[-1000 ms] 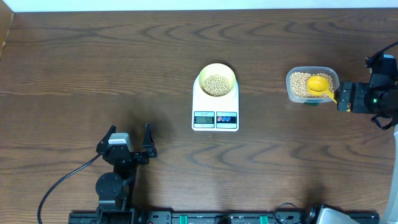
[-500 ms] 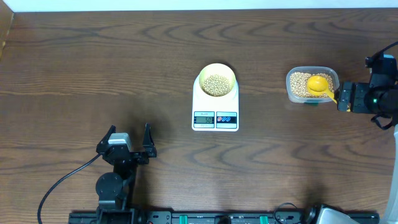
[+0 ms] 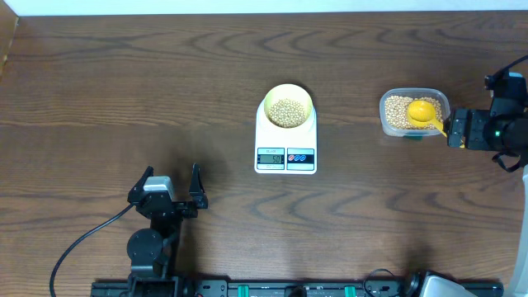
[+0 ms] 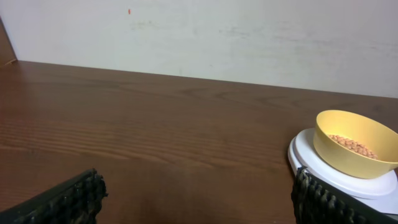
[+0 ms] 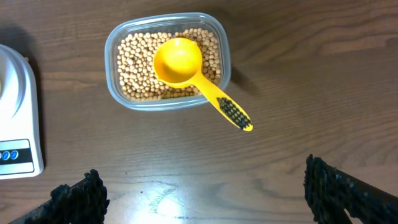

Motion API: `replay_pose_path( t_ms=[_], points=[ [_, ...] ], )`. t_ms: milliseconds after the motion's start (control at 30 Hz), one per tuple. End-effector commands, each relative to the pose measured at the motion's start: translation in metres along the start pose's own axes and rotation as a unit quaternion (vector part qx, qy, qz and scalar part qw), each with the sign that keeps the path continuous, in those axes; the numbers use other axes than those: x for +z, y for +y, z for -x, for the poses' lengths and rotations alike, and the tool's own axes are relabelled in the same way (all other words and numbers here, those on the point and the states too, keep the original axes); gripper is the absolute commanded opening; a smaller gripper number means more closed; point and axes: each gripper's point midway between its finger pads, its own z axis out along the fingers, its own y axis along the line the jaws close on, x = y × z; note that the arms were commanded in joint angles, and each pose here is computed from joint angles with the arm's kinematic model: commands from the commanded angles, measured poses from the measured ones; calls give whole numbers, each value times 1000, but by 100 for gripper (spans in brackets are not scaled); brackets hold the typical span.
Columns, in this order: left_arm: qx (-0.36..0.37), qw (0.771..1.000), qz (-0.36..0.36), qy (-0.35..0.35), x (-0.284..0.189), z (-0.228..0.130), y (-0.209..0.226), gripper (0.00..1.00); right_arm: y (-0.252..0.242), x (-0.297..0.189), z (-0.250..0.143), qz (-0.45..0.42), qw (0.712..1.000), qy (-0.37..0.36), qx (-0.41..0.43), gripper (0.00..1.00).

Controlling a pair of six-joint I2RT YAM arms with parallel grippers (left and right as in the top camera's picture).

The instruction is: Scoop item into bowl and weigh 50g on scale

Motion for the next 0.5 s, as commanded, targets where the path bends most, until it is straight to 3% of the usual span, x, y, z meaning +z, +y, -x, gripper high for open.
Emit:
replay_pose_path(
  t_ms=[0, 367, 467],
  points=[
    [-7, 1000, 9, 22, 1, -15, 4, 98, 3, -12, 5, 4, 1000, -19, -8, 99],
    [-7, 1000, 9, 22, 1, -15, 4, 98, 8, -38, 8, -4, 998, -67, -14, 99],
    [-7, 1000, 9, 22, 1, -15, 4, 98, 13, -43, 27, 6, 990, -140, -30, 99]
  ],
)
